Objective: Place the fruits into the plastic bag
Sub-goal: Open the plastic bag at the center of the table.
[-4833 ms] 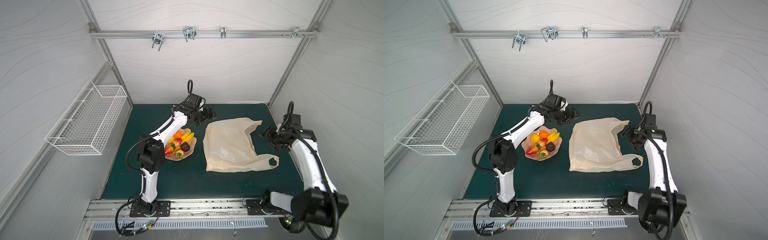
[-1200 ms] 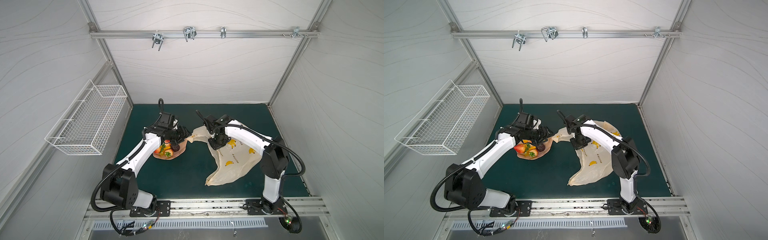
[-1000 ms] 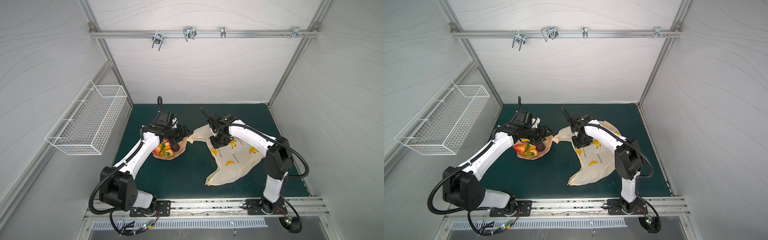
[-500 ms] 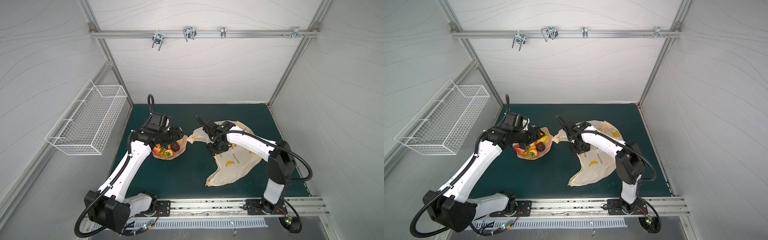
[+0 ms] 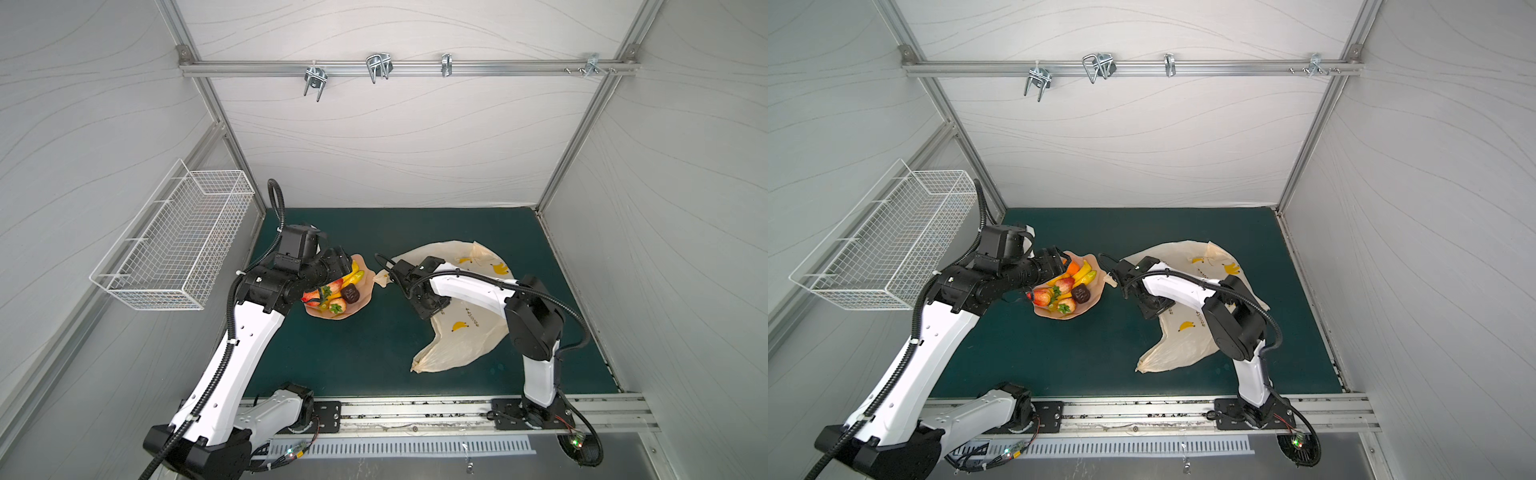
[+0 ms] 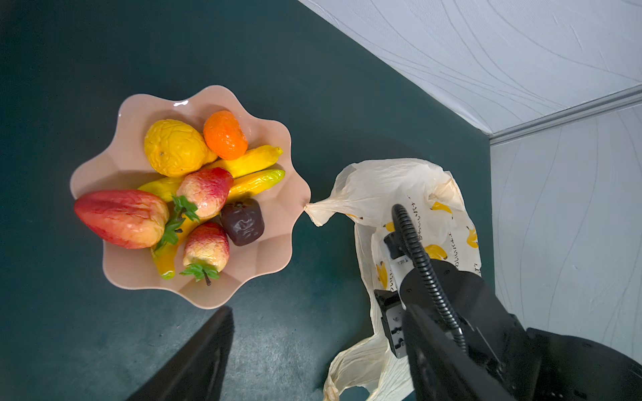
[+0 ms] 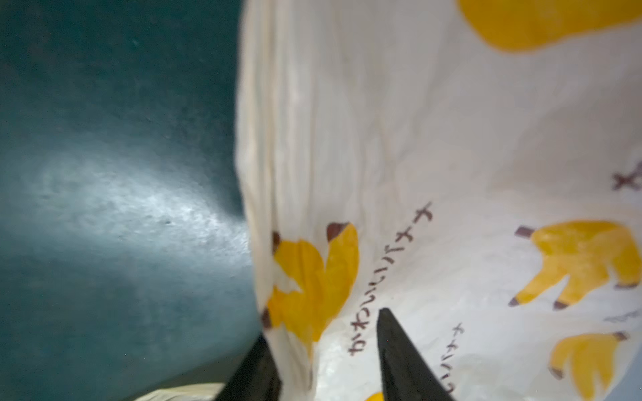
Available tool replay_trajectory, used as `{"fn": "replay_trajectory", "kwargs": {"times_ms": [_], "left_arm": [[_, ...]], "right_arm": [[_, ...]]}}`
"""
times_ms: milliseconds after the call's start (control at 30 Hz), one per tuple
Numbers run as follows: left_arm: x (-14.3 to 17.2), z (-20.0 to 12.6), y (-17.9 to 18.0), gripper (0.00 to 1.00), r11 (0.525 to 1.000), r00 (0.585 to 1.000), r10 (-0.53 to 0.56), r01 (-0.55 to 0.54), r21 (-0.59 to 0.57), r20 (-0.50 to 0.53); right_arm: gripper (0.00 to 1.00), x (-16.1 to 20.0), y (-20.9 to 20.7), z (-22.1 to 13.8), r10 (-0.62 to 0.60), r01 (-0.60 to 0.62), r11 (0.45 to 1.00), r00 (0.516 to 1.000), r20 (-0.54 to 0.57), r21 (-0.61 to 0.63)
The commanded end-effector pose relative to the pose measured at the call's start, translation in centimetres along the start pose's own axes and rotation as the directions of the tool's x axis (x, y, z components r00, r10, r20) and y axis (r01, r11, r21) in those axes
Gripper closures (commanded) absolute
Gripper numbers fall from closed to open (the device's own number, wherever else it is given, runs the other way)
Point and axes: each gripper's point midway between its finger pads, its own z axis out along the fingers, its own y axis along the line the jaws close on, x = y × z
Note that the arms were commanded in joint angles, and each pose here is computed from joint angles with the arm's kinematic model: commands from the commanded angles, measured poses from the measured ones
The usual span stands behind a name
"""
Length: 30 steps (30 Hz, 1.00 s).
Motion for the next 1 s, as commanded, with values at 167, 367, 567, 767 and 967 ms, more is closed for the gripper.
{"fn": "replay_trajectory", "kwargs": {"times_ms": [167, 367, 567, 767, 967], "left_arm": [[0.1, -0.9, 1.7, 0.21, 0.999, 0.998, 0.013, -0.011, -0.044, 0.06], [2.5, 1.7, 3.1, 0.21, 0.998, 1.0, 0.004, -0.005, -0.061, -0.019], [4.1, 4.1, 3.8, 0.21, 0.995, 0.993, 0.008, -0.019, -0.096, -0.118], [4.2, 5.5, 3.7, 0.2, 0.994, 0.988, 0.04, -0.055, -0.096, -0.152], [5.3, 6.5, 5.3, 0.2, 0.981, 0.968, 0.04, -0.085, -0.172, -0.249]], "right_arm": [[1.0, -2.0, -3.5, -3.3, 0.047, -0.053, 0.996, 0.994, 0.1, 0.066], [1.0, -3.4, -7.1, -9.8, 0.18, -0.162, 0.982, 0.96, 0.213, -0.099], [1.0, -3.1, -9.0, -13.3, 0.251, -0.193, 0.955, 0.931, 0.266, -0.224], [1.0, -2.8, -9.1, -14.4, 0.3, -0.215, 0.927, 0.916, 0.267, -0.308], [1.0, -3.1, -8.8, -14.6, 0.353, -0.255, 0.897, 0.904, 0.241, -0.36]]}}
